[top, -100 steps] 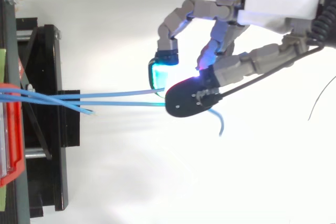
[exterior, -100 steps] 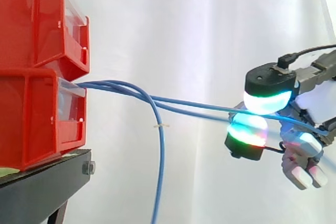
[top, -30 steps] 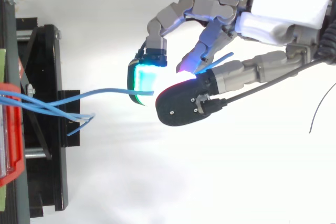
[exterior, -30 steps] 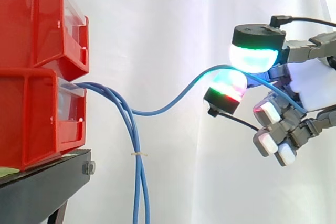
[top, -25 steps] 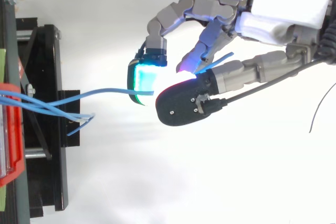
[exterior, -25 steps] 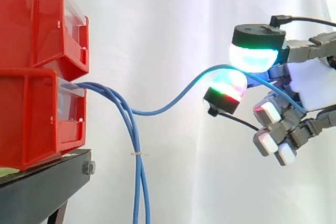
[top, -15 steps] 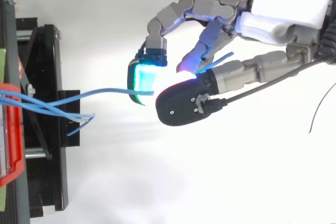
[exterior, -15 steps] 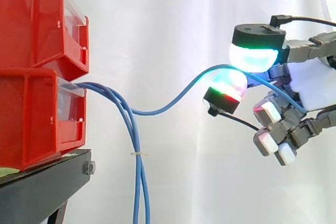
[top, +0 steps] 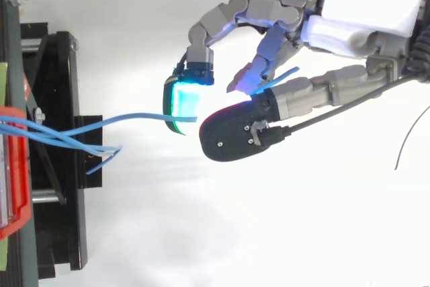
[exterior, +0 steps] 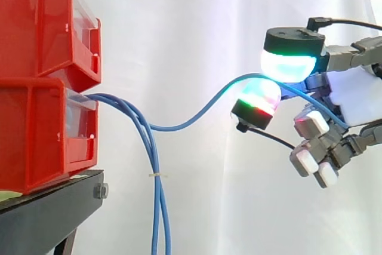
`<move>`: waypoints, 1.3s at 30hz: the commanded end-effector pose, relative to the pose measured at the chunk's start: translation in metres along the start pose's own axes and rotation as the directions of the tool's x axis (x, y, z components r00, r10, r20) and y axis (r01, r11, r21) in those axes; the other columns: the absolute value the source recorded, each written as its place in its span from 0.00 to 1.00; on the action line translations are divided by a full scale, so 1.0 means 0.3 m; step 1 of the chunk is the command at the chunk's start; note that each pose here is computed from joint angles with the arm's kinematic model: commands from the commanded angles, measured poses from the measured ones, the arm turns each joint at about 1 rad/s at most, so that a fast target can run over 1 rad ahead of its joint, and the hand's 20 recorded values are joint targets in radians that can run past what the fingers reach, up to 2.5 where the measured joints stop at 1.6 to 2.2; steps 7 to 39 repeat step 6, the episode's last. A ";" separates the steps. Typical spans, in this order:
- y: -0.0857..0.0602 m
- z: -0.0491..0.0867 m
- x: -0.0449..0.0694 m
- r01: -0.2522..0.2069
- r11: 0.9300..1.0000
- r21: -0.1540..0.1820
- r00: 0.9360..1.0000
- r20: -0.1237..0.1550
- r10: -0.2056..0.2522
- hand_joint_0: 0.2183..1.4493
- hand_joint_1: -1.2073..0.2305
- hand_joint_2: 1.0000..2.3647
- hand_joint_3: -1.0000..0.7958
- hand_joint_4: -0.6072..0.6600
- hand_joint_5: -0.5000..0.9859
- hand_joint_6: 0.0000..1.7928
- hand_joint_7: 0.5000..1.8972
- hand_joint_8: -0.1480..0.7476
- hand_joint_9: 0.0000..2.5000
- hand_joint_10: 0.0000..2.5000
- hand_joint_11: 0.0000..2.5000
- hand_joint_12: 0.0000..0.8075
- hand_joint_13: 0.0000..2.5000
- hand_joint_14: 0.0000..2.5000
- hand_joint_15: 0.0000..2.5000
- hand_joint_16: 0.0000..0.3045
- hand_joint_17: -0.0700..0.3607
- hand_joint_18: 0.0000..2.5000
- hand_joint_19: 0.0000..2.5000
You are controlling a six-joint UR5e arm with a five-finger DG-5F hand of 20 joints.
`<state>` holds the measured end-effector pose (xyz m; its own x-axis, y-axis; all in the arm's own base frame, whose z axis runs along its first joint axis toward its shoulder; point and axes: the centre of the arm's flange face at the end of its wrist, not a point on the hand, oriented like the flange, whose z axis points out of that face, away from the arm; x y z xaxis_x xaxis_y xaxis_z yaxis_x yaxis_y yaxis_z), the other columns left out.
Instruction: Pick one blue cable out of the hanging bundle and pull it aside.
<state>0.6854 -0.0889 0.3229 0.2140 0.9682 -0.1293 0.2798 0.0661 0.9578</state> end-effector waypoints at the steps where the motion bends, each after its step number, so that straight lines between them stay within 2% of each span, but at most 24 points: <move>1: 0.000 0.001 0.000 0.000 1.000 0.000 1.000 0.000 0.000 0.29 0.26 0.02 0.60 0.33 0.30 0.51 0.34 0.44 0.51 0.01 0.24 0.44 0.40 0.01 0.27 0.16 0.42 0.36 0.26; 39: 0.000 0.001 0.000 0.000 1.000 0.000 1.000 0.000 0.000 0.29 0.26 0.02 0.60 0.32 0.30 0.51 0.33 0.45 0.51 0.01 0.24 0.44 0.40 0.01 0.26 0.16 0.42 0.36 0.26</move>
